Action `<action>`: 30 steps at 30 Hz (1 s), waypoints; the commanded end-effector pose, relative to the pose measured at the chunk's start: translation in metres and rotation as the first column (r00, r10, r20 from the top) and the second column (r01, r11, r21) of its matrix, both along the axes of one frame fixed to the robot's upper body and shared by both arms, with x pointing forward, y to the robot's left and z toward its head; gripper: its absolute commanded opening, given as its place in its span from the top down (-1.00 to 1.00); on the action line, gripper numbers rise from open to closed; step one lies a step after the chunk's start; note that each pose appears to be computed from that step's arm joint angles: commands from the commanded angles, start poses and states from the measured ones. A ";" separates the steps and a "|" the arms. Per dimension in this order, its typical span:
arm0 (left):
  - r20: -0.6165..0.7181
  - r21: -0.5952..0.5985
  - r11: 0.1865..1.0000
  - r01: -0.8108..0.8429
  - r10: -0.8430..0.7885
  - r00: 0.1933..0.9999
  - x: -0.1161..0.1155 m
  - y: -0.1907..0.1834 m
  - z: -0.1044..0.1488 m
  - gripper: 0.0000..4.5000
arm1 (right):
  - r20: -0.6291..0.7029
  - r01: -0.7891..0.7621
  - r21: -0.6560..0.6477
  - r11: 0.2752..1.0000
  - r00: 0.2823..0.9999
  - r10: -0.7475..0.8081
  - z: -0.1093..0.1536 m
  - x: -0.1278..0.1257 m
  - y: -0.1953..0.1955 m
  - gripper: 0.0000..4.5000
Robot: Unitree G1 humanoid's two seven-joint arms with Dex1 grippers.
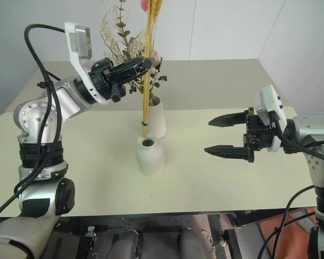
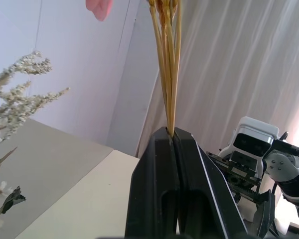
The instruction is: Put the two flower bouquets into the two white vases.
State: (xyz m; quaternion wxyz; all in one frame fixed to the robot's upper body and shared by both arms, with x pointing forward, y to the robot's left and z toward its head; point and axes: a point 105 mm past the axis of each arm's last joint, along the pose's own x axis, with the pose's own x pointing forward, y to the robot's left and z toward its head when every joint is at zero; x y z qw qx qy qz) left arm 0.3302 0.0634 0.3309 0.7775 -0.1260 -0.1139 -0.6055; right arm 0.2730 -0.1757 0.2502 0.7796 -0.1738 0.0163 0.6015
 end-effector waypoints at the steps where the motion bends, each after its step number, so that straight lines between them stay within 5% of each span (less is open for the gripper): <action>1: 0.044 -0.006 1.000 0.015 -0.014 0.999 -0.004 -0.003 0.002 0.99 | 0.055 -0.001 0.009 1.000 0.999 0.001 0.015 -0.007 -0.002 -1.00; 13: 0.041 0.047 0.999 0.007 -0.009 0.999 -0.005 -0.004 -0.017 0.99 | 0.062 0.000 0.012 1.000 0.998 -0.001 0.014 -0.006 -0.001 -1.00; 17: 0.045 0.096 0.995 -0.004 0.000 0.999 -0.007 -0.003 -0.032 0.60 | 0.062 -0.004 0.012 1.000 0.998 0.003 0.014 -0.005 -0.001 -1.00; 28: 0.009 0.120 0.992 -0.047 0.047 0.999 -0.020 0.020 -0.044 -0.97 | 0.054 -0.017 0.013 1.000 0.998 0.016 0.011 -0.001 0.001 -1.00; 30: 0.010 0.116 0.992 -0.050 0.049 0.999 -0.021 0.019 -0.043 -0.99 | 0.053 -0.021 0.017 1.000 0.998 0.020 0.011 0.001 0.003 -1.00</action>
